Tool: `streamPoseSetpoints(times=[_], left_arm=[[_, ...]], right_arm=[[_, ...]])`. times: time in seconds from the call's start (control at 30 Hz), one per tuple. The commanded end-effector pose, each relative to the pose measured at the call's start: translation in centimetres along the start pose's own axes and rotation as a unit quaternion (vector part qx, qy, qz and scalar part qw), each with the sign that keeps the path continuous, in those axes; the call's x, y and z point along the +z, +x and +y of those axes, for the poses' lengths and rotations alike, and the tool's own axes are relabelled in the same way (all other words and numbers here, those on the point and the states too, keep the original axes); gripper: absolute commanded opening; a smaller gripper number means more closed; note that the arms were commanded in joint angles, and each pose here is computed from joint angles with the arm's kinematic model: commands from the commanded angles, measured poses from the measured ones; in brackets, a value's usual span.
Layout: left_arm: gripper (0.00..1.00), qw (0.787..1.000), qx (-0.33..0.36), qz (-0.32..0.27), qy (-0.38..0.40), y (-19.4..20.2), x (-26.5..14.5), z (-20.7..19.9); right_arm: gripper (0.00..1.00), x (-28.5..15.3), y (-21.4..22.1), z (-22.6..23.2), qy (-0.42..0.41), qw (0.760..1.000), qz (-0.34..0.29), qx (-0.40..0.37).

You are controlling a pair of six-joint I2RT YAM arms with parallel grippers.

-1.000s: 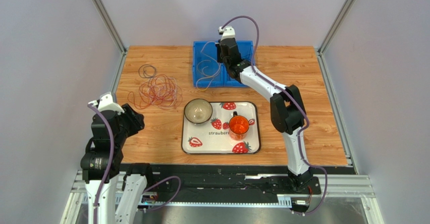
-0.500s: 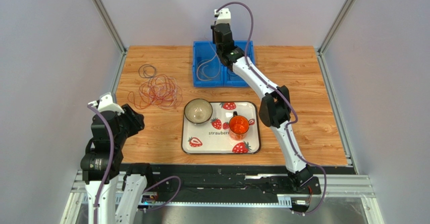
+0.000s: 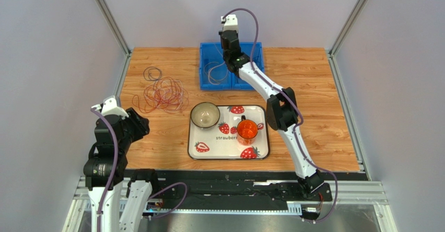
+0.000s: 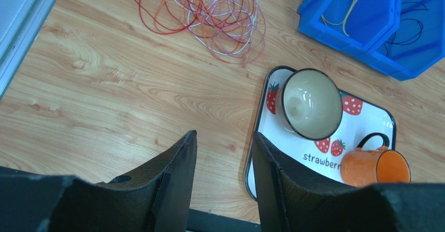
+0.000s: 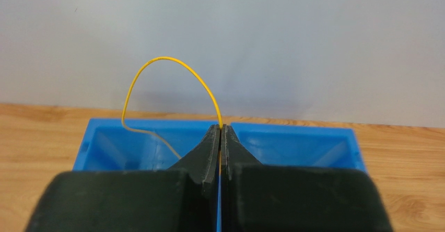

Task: Untangle the cables
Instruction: Place the cable in the bin.

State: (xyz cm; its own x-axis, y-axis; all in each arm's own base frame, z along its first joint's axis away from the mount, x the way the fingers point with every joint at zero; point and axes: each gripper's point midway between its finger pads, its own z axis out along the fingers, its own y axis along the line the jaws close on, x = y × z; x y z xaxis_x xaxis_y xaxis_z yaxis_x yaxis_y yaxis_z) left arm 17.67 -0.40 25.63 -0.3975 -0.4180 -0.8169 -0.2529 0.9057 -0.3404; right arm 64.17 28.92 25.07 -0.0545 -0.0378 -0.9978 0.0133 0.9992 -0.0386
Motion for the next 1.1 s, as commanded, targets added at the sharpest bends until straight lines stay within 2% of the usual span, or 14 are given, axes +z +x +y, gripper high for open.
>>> streamPoseSetpoints(times=[0.0,0.3,0.57,0.6,0.67,0.7,0.77,0.8,0.9,1.0,1.07], left_arm=[[0.52,1.000,-0.005,-0.003,-0.001,-0.3,0.2,-0.1],[0.52,1.000,-0.005,-0.006,0.001,-0.4,0.1,-0.1],[0.52,1.000,-0.004,-0.008,0.003,-0.4,0.0,-0.2],[0.52,1.000,-0.004,-0.008,0.004,-0.4,0.0,-0.2],[0.52,1.000,-0.005,-0.008,0.005,-0.4,0.0,-0.2],[0.52,1.000,-0.005,-0.009,0.004,-0.4,0.0,-0.2],[0.52,1.000,-0.005,-0.009,0.005,-0.4,0.0,-0.2],[0.52,1.000,-0.005,-0.008,0.004,-0.4,0.0,-0.2],[0.52,1.000,-0.005,-0.009,0.005,-0.4,0.0,-0.2],[0.52,1.000,-0.005,-0.009,0.005,-0.4,0.0,-0.2],[0.52,1.000,-0.005,-0.010,0.005,-0.4,-0.1,-0.2]], right_arm=[[0.00,-1.2,2.8,4.0,-0.035,0.999,0.010,0.005],[0.00,-2.3,5.4,5.3,-0.056,0.997,0.042,-0.014],[0.00,-3.2,9.2,5.7,-0.066,0.992,0.106,-0.031],[0.02,-3.1,10.2,5.7,-0.065,0.990,0.117,-0.039],[0.13,-3.2,9.7,5.5,-0.063,0.990,0.119,-0.039],[0.28,-3.3,9.6,5.6,-0.065,0.990,0.120,-0.038],[0.37,-3.5,8.0,5.5,-0.068,0.991,0.109,-0.029],[0.48,-3.6,7.6,5.5,-0.070,0.991,0.107,-0.027],[0.60,-4.2,5.5,5.1,-0.069,0.993,0.097,-0.022],[0.64,-5.0,3.7,4.4,-0.069,0.993,0.093,-0.016],[0.63,-5.9,1.7,4.1,-0.075,0.994,0.085,-0.004]])
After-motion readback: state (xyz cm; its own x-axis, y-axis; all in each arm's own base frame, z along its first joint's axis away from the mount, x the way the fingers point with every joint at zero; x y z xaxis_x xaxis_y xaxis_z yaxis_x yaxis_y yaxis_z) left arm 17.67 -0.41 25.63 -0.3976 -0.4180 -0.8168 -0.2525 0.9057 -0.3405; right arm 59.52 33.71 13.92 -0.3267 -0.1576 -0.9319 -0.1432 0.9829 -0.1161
